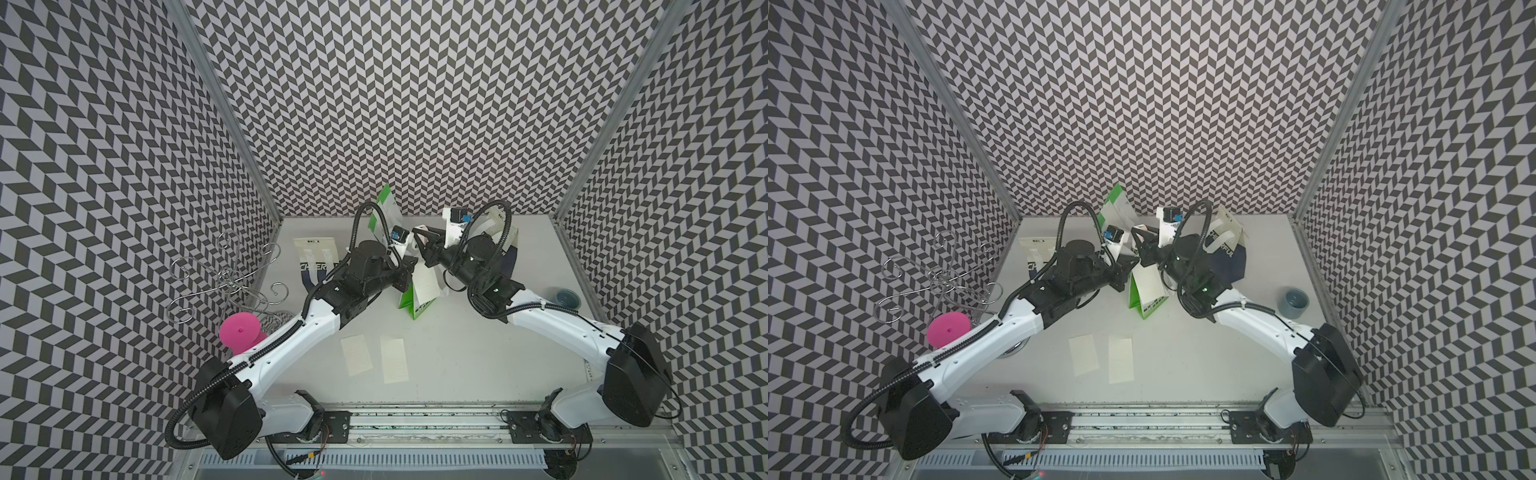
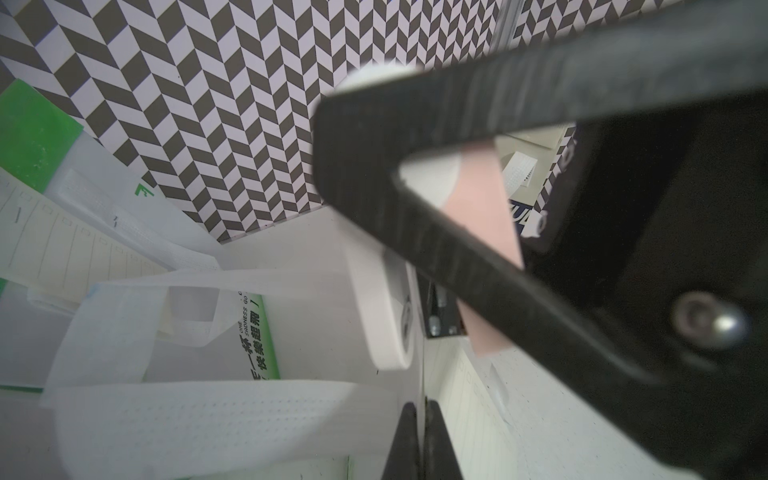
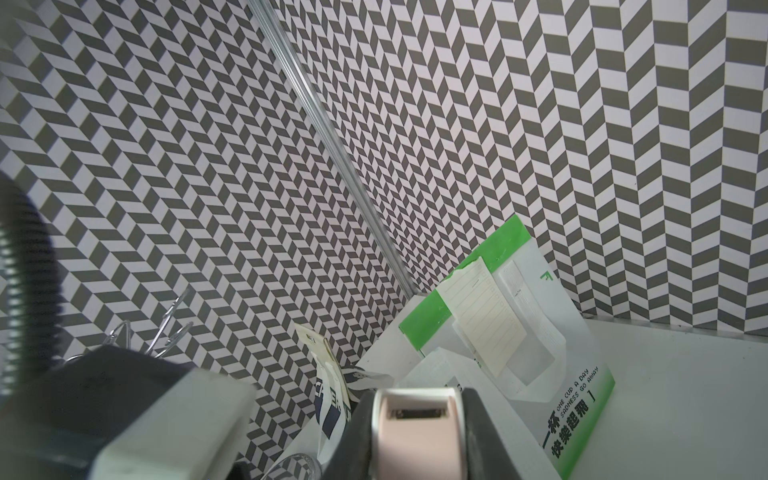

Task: Staple the receipts to the bags
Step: Place the stapler in the takeout bag.

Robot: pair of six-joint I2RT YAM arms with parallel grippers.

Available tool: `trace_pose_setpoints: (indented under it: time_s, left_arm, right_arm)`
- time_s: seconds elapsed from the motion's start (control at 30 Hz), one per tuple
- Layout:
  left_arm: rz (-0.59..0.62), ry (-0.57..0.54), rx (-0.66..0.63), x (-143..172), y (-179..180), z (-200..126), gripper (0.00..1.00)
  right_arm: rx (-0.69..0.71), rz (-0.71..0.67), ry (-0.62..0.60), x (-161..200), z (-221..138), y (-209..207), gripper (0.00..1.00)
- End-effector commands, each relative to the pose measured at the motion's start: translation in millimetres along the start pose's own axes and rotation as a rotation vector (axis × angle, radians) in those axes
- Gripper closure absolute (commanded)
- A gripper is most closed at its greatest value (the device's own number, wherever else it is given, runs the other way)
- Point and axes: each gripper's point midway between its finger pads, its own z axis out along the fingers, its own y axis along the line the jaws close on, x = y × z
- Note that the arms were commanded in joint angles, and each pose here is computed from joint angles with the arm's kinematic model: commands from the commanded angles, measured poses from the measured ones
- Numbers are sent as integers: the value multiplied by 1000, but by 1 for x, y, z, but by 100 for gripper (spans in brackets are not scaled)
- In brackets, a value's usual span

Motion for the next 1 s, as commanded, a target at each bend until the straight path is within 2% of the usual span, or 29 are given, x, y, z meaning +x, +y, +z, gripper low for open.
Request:
trace_pose_setpoints:
  time_s: [0.0,0.97]
  left_arm:
    - [5,61,-8,20,1,2,100]
    - [-8,66,-26,21,5,8,100]
  right_arm:
    - [-21,-4,-45,-14,6,6,94]
    - [41,-14,14,5,-11,-3,95]
